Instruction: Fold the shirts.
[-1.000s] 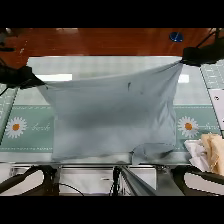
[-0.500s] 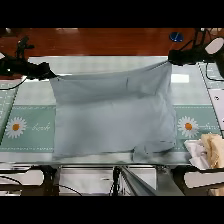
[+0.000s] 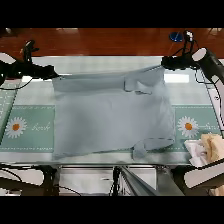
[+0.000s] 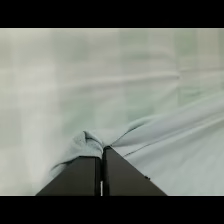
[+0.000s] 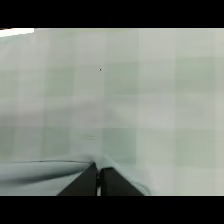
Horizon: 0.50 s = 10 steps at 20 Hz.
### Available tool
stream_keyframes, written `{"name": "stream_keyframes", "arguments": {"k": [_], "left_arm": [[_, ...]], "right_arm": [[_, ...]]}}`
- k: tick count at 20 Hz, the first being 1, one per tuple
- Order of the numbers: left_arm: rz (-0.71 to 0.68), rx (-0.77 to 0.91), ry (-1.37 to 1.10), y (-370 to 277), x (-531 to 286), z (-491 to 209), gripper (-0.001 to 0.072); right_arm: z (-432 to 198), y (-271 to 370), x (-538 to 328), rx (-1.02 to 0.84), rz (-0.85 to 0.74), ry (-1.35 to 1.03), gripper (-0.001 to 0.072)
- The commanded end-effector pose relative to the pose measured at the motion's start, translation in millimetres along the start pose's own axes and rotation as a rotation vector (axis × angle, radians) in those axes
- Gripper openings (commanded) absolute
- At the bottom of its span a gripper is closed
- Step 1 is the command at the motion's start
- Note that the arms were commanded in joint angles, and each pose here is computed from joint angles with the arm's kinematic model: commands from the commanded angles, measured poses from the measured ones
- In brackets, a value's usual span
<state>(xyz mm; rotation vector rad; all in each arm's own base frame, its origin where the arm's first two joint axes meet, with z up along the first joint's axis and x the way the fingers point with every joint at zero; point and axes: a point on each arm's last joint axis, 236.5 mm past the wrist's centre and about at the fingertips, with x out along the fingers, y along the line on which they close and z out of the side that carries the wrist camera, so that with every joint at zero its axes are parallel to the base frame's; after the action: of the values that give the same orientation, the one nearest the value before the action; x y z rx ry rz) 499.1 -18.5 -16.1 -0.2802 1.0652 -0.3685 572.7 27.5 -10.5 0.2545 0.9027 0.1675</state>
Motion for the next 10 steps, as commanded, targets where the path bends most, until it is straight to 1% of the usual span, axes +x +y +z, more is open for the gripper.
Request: {"name": "stream_keyframes", "arguments": {"k": [1, 3, 6, 9, 10], "left_arm": [[-0.066, 0.069, 0.110, -13, 0, -27, 0.0016], [-0.075, -0.009, 0.196, -21, -13, -45, 0.0016], [-0.001, -0.087, 0.321, -16, -35, -73, 0.0015], [-0.020, -0.154, 0.458, -24, -44, -106, 0.0016], [-0.023, -0.162, 0.471, -24, -42, -111, 0.0015]], "right_arm": [[-40, 9, -3, -0.048, 0.045, 0.167, 0.0021], [-60, 15, -24, -0.030, 0.049, 0.274, 0.0021], [-66, 4, -56, -0.033, -0.038, 0.329, 0.0020], [-106, -20, -80, -0.036, -0.145, 0.518, 0.0021], [-109, -24, -83, -0.044, -0.162, 0.538, 0.0020]]}}
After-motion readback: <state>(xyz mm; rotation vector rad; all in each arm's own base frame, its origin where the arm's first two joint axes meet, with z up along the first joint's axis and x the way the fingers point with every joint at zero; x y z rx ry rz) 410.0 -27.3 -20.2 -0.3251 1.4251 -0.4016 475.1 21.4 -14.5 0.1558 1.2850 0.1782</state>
